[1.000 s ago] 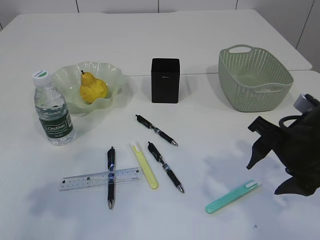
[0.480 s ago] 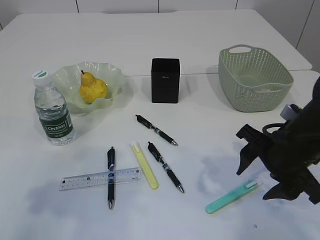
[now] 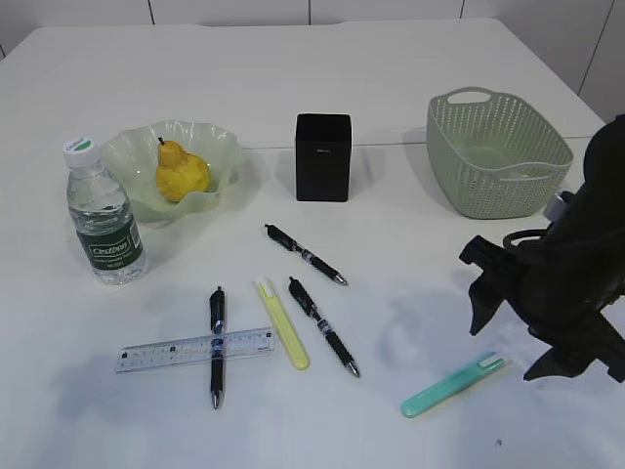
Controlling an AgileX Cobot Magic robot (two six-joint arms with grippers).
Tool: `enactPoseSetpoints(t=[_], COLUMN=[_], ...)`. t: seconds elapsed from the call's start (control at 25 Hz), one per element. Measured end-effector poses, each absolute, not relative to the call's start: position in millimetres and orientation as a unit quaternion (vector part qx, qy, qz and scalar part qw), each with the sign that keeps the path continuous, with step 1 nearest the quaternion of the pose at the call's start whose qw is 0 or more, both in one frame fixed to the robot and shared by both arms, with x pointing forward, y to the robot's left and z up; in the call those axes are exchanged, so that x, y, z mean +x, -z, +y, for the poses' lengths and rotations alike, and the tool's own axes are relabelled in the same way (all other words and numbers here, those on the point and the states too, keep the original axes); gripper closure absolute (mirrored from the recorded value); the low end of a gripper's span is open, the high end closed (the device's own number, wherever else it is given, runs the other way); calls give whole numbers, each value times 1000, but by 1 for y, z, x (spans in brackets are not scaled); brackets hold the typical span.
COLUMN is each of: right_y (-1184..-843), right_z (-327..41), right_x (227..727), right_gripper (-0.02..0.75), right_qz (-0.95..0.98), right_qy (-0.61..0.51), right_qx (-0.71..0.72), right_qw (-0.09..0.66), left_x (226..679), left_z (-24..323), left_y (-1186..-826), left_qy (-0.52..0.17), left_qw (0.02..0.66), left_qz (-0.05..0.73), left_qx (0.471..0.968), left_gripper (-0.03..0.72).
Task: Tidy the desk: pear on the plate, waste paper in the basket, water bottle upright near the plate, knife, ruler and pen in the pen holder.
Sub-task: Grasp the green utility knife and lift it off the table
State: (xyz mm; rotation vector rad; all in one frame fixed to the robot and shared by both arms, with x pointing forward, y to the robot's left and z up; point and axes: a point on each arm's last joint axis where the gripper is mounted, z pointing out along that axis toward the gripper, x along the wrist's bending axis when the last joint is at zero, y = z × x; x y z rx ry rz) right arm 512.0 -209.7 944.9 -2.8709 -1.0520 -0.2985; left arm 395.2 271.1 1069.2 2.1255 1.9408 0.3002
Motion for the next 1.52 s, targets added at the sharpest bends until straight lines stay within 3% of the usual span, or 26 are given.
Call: enactPoseSetpoints(t=[1.52], right_y=[-918], right_z=[-190], right_x=[534], right_gripper=[225], right_qz=[-326], right_qy=[55], right_qx=[-943], right_qw=[49], left_x=[397], left_z=[271], left_y=[-1070], left_qy=[-113], left_qw=[131], left_qz=[663], left_qx=[728], left_gripper=[221])
